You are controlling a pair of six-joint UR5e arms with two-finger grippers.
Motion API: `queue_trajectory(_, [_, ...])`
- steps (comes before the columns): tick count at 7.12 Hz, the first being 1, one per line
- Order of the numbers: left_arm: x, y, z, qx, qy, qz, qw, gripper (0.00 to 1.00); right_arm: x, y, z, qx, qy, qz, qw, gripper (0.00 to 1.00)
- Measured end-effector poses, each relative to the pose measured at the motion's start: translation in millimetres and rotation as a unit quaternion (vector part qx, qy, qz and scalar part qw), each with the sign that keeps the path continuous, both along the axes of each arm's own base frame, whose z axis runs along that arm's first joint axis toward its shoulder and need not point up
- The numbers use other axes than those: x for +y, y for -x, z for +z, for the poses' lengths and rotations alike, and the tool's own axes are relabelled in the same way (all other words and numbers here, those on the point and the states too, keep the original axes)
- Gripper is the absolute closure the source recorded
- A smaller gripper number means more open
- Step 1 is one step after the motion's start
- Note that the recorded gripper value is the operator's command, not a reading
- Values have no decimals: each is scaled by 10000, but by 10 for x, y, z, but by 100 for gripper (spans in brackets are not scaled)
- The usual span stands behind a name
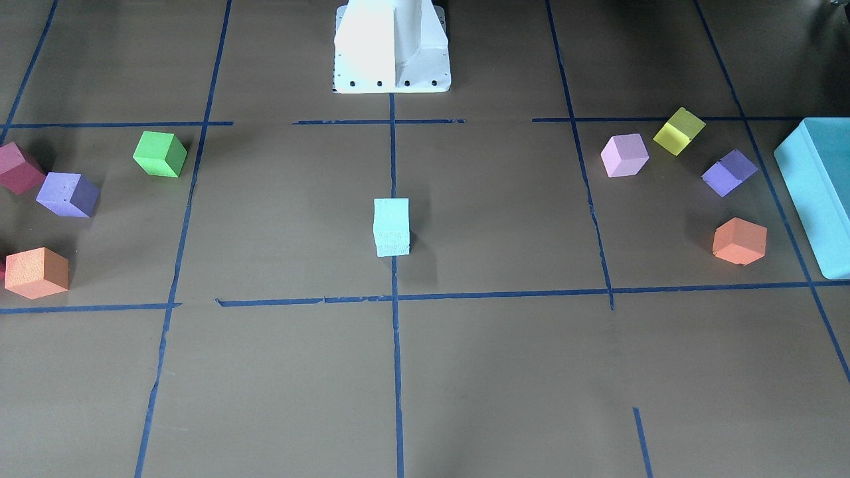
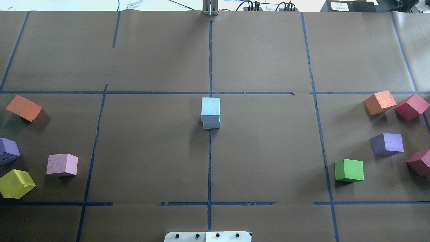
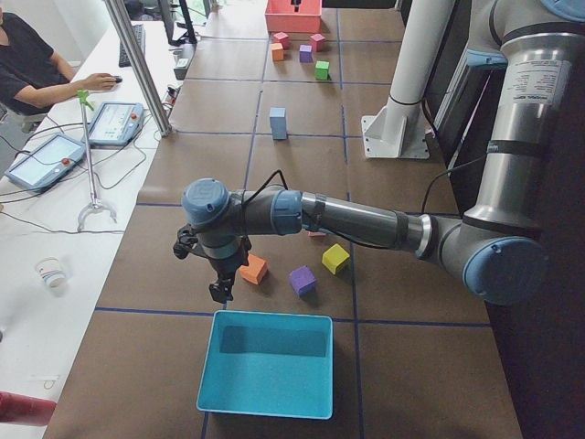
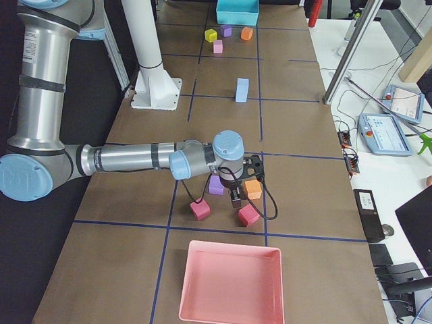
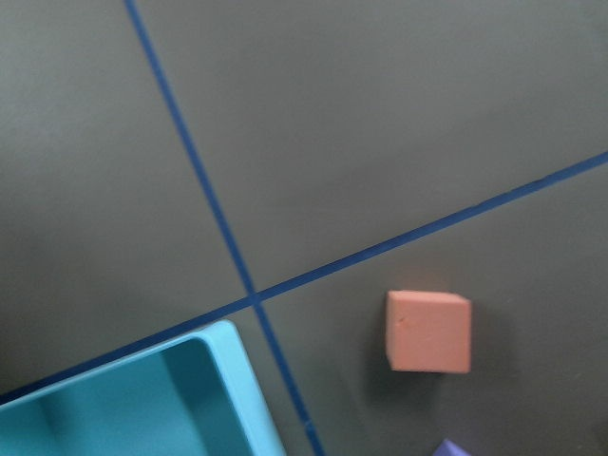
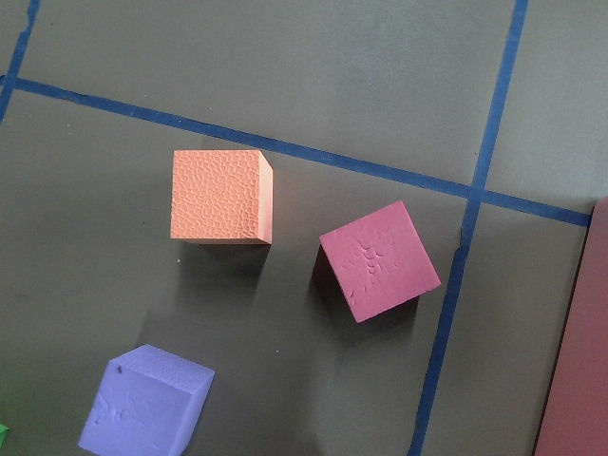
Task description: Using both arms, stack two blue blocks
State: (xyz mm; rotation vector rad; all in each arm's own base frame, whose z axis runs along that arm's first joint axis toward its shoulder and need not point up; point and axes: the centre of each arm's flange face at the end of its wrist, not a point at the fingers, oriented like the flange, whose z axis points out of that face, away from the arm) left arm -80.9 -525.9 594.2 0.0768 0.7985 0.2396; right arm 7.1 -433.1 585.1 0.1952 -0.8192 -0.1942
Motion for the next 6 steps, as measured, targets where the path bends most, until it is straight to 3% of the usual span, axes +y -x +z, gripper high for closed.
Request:
queue_trajectory(3, [-46,-66,49,-80,392,-332,9986,0,40,-175,58,0,51,-84,10000,0])
queue_trajectory(6, [60,-235,185,-196,221,-211,9993,0,26,-244,76,53,165,-116,9998,0])
